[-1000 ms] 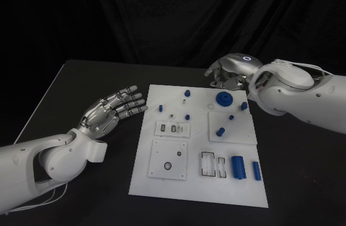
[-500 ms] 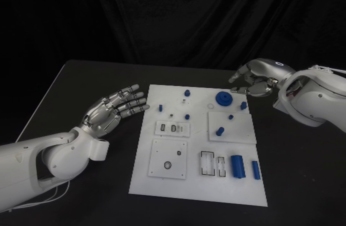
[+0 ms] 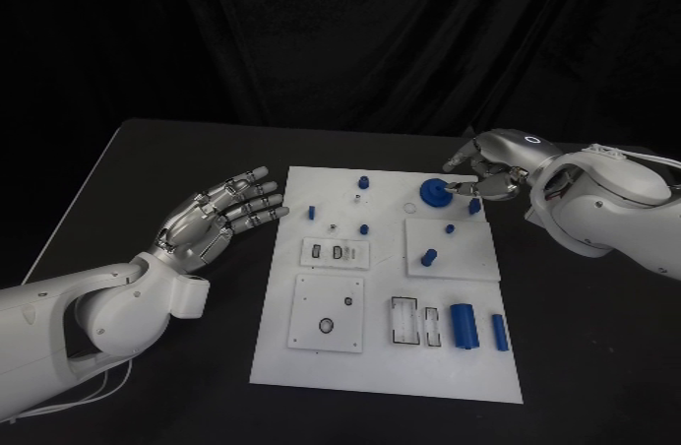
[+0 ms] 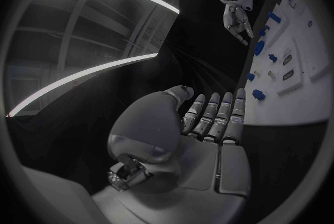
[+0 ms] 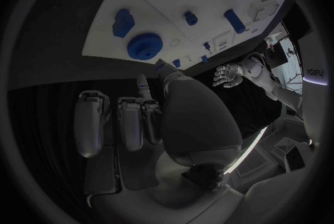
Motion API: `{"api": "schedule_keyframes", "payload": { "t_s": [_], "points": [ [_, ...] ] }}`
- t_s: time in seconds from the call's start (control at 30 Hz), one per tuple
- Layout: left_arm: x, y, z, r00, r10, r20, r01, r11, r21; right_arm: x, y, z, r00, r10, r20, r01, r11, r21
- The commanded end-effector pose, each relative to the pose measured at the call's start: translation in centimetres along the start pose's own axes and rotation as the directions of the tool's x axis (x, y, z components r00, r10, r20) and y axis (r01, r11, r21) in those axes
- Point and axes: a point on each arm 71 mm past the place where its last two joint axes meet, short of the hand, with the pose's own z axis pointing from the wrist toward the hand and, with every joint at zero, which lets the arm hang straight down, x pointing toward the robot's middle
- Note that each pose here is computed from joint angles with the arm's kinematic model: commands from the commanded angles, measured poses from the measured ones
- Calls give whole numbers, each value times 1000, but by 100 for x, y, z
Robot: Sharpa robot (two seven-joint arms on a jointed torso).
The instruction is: Assemble the parts on the task board
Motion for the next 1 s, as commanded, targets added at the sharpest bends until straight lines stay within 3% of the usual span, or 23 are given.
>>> {"api": "schedule_keyframes", "payload": {
  "t_s": [0.03,0.67,1.0],
  "points": [
    [15,-113,-9,1000,-17,-13,19,985,169,1,-38,9,998,-43,35,41,998,45],
    [7,-116,-19,1000,-19,-15,21,986,168,189,3,99,996,-72,-47,76,994,85],
    [-5,-112,-12,1000,-20,-16,22,986,164,213,31,114,996,-74,-56,78,994,74]
  ]
}}
